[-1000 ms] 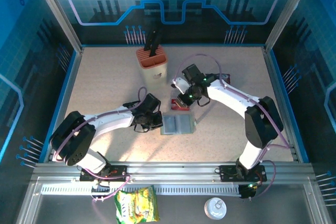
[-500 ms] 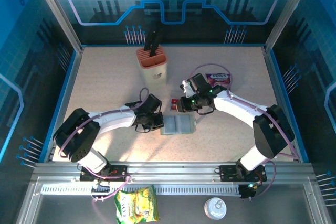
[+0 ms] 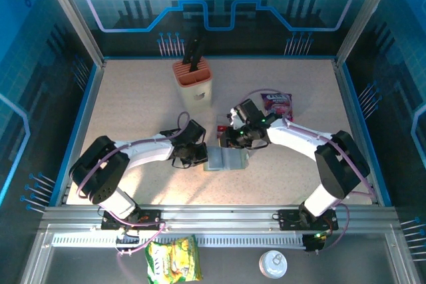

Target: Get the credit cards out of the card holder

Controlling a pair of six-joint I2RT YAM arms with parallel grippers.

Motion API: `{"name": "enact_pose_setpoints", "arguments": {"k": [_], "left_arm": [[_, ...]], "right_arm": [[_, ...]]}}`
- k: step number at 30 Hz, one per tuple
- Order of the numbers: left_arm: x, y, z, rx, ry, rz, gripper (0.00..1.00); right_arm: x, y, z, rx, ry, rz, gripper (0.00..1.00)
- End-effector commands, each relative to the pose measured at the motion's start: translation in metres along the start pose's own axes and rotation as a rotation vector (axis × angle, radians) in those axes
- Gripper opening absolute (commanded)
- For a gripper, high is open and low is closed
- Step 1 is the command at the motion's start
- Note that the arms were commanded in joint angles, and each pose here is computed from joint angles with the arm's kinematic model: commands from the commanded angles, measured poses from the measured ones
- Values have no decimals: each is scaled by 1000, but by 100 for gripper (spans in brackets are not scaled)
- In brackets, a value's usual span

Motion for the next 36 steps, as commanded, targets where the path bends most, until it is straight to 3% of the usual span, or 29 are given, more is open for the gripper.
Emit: {"name": "enact_pose_setpoints", "arguments": {"k": [1,9,22,36], "left_arm": [[-4,11,2,-1,17,-30,0],[-4,12,1,-1,11,-36,0],[-4,13,0,-13,3,-55,0],[-3,12,-1,-20,1,-61,0]], "right_arm": [[-12,4,8,-34,30,-39,24],[-27,2,16,-49,54,-44,34],[-53,6,23,-14,113,-64,33],[-58,-6,31,-12,153,33,32]]}}
Point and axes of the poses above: each hand's point on the last joint's axis, 136 mm out from that joint toward the fingers, its own x axis back along the fingers, its own y axis along the line the jaws close on, z = x × y, the point moved 5 cm from there along x, back along the fingers, and after that the axes turned 11 degrees about x, right-handed, at the moved point
